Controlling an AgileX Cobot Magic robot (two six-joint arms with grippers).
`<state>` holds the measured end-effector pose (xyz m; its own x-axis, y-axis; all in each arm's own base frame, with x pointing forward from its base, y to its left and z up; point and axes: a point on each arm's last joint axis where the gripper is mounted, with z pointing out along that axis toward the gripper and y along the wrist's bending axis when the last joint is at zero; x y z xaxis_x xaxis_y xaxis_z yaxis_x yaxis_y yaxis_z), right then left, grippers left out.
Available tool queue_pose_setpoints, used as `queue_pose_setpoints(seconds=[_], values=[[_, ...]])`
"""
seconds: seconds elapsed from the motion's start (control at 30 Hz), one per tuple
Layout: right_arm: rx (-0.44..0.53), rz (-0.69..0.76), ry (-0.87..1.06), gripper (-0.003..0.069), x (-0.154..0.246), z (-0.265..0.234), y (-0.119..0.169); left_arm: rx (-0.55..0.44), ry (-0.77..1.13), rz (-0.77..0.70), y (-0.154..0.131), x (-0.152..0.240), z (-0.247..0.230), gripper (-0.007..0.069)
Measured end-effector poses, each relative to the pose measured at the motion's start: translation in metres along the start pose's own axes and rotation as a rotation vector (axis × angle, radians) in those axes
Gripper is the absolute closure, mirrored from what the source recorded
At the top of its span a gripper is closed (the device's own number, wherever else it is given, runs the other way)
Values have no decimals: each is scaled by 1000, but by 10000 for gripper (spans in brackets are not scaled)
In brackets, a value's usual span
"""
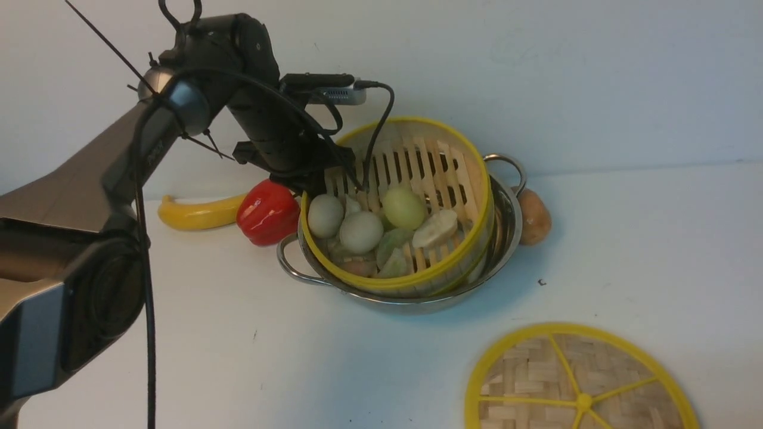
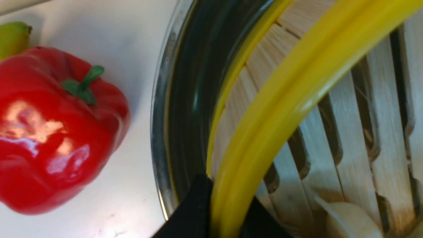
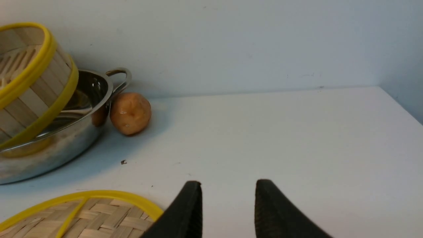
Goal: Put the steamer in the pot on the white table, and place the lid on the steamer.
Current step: 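Place the bamboo steamer basket with dumplings into the steel pot with the left gripper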
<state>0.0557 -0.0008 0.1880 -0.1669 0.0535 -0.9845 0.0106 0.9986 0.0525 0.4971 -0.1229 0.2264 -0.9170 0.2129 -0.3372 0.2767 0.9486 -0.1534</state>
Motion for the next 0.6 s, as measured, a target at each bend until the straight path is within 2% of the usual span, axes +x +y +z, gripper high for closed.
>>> queue_pose_setpoints(seconds=[0.2, 0.6], values=[[0, 0, 0, 417, 0, 0, 0, 40, 4, 6, -1, 0, 13, 591], [0, 0, 0, 417, 0, 0, 0, 28, -16, 25, 1, -2, 22, 591]])
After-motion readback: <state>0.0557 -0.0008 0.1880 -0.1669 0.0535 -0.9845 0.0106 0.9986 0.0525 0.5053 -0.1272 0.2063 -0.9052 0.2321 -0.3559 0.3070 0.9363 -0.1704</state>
